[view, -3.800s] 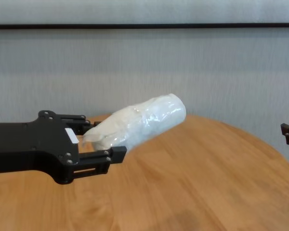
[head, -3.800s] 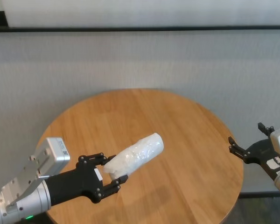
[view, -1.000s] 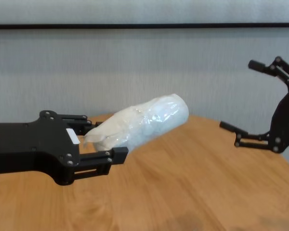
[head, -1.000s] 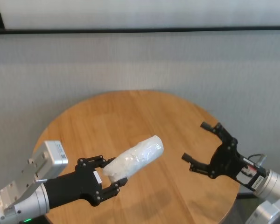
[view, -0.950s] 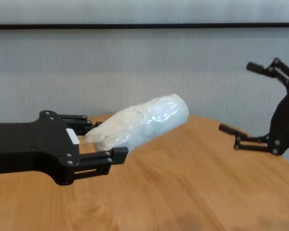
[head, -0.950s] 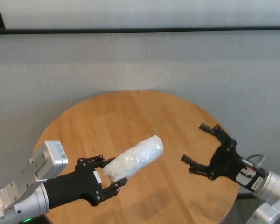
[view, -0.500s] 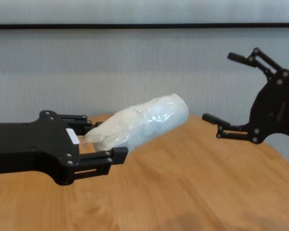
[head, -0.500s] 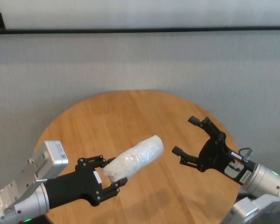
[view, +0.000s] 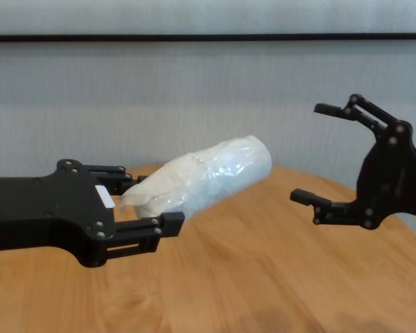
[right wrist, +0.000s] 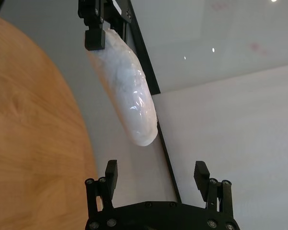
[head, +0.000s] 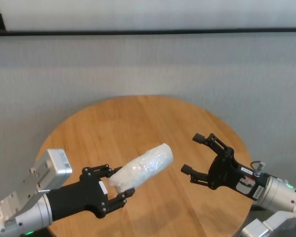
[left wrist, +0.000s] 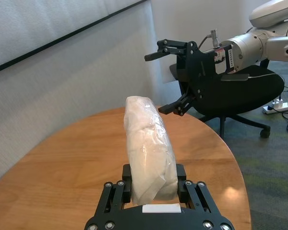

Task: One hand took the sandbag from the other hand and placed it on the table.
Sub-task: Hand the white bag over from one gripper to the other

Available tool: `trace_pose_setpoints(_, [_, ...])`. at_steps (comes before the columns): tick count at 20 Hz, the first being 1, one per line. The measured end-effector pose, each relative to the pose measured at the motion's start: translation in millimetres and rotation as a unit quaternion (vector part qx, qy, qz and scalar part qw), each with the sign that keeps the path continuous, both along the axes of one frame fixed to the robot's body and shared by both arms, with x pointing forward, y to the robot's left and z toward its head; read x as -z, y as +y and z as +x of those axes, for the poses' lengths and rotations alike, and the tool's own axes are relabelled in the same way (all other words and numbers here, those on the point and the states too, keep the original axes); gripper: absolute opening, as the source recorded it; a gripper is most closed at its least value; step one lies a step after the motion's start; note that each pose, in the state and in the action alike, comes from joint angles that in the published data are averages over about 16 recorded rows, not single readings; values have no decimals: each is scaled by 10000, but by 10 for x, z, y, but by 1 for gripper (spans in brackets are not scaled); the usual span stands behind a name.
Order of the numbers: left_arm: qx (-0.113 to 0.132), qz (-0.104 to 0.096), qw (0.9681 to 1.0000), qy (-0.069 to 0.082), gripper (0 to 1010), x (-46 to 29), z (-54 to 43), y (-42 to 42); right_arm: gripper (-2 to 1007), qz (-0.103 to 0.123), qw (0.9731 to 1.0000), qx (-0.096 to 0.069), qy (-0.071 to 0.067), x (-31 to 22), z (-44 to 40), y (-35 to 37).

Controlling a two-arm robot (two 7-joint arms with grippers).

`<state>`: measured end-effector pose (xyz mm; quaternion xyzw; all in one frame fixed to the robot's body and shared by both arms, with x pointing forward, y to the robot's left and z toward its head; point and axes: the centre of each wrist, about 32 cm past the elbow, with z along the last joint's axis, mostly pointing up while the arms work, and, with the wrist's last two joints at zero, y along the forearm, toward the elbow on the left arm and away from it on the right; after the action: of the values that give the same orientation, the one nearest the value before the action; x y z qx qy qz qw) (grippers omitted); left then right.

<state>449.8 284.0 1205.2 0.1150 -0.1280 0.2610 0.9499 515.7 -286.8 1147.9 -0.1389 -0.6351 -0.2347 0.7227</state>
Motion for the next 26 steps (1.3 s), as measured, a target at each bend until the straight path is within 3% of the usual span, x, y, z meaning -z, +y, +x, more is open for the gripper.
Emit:
trace_pose_setpoints(6, [0, 0, 10000, 0, 555, 0, 0, 0, 1005, -200, 9997, -68, -93, -14, 15, 68])
trace_pose_setpoints(19, [0, 0, 10000, 1, 555, 0, 0, 0, 1005, -480, 9984, -161, -258, -20, 33, 350])
trace_pose_setpoints(26, [0, 0, 10000, 1, 555, 0, 0, 0, 1005, -547, 9978, -180, -336, -1, 60, 438])
